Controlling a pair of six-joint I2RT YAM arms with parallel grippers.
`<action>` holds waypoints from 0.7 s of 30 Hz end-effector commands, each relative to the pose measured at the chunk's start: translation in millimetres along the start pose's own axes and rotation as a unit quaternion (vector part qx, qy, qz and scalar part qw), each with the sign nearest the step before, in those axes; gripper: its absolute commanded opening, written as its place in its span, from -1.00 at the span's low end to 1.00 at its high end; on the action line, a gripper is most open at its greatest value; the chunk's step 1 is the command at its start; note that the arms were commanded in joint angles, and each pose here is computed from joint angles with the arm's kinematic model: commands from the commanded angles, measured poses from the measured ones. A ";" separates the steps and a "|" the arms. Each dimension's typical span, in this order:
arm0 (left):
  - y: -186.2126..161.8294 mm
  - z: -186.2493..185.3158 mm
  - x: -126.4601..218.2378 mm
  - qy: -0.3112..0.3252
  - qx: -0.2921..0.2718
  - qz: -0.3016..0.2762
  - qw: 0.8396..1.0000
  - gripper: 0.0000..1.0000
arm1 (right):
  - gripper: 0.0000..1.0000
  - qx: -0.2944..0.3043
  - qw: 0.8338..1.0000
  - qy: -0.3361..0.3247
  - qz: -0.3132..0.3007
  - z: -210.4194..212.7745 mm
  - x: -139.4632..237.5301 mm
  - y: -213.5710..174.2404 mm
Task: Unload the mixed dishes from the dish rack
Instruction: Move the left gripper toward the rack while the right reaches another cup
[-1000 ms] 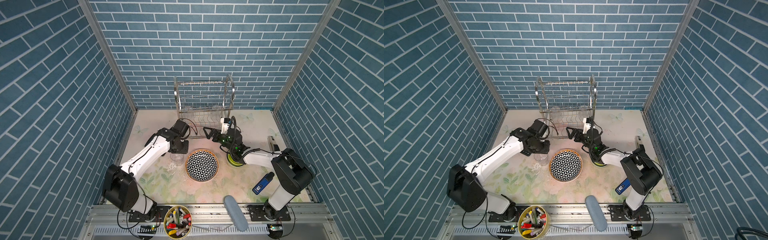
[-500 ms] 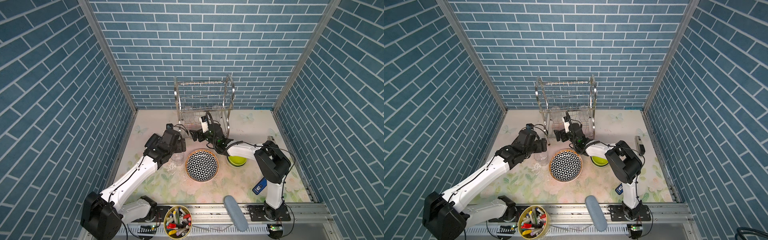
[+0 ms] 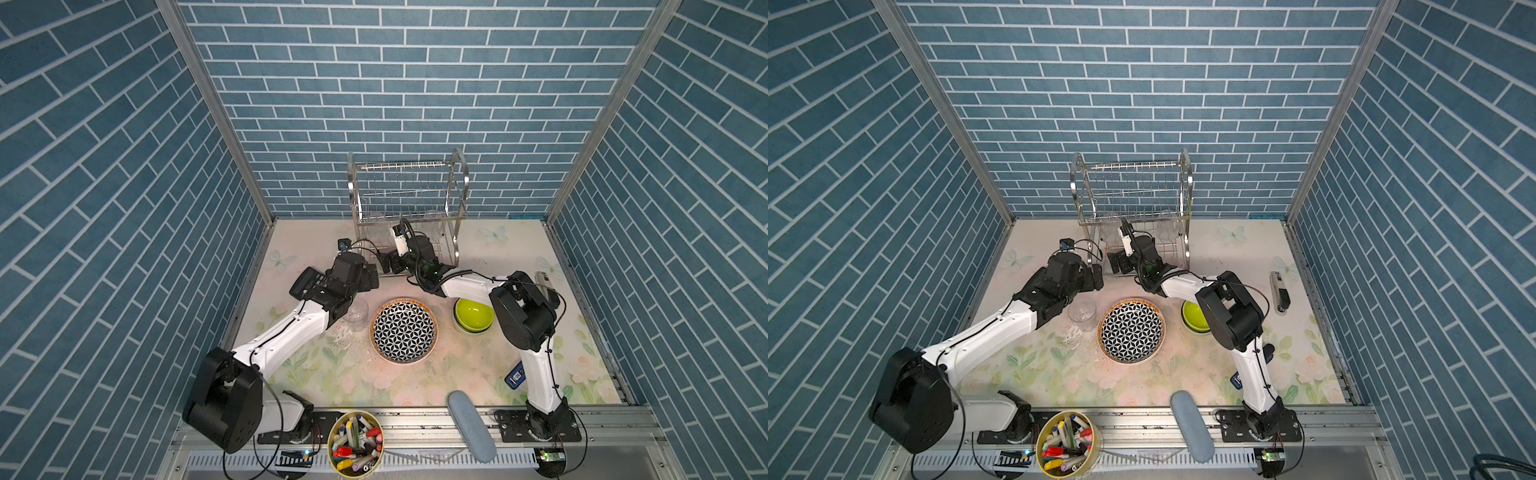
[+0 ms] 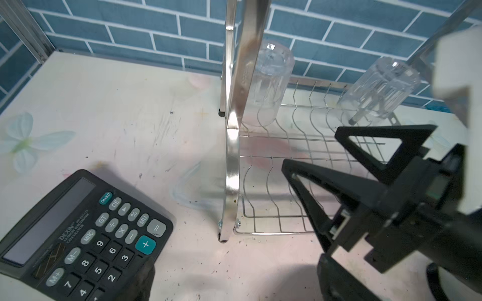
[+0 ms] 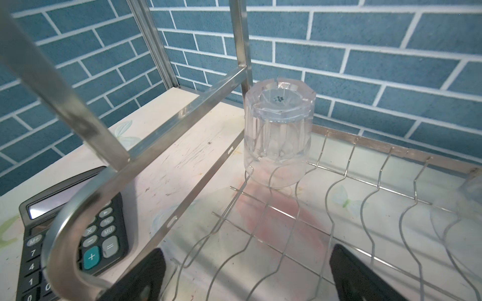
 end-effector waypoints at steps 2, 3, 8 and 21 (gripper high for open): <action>15.8 -6.2 -15.6 -0.024 0.024 -0.006 0.999 0.83 | 0.97 -0.004 1.000 -0.009 -0.008 -18.2 -8.9 8.5; 15.7 -4.4 -20.0 -0.025 0.030 -0.003 0.999 0.78 | 0.97 -0.006 1.000 -0.009 -0.010 -19.6 -9.3 9.5; 18.3 -2.4 -38.3 -0.048 0.064 0.016 0.997 0.23 | 0.97 -0.017 1.000 -0.011 -0.015 -26.0 -10.1 9.1; 17.8 -8.7 -54.1 -0.072 0.064 0.041 0.995 -0.45 | 0.97 -0.049 0.999 -0.013 -0.017 -38.5 -23.0 -3.3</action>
Point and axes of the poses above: each gripper's point midway between its finger pads, its own x axis back along the fingers, its own z axis along the line the jaws close on, y = z × x, the point moved 2 cm from there along x, back along the fingers, and after that the axes turned 11 degrees about x, right-handed, at the moved point
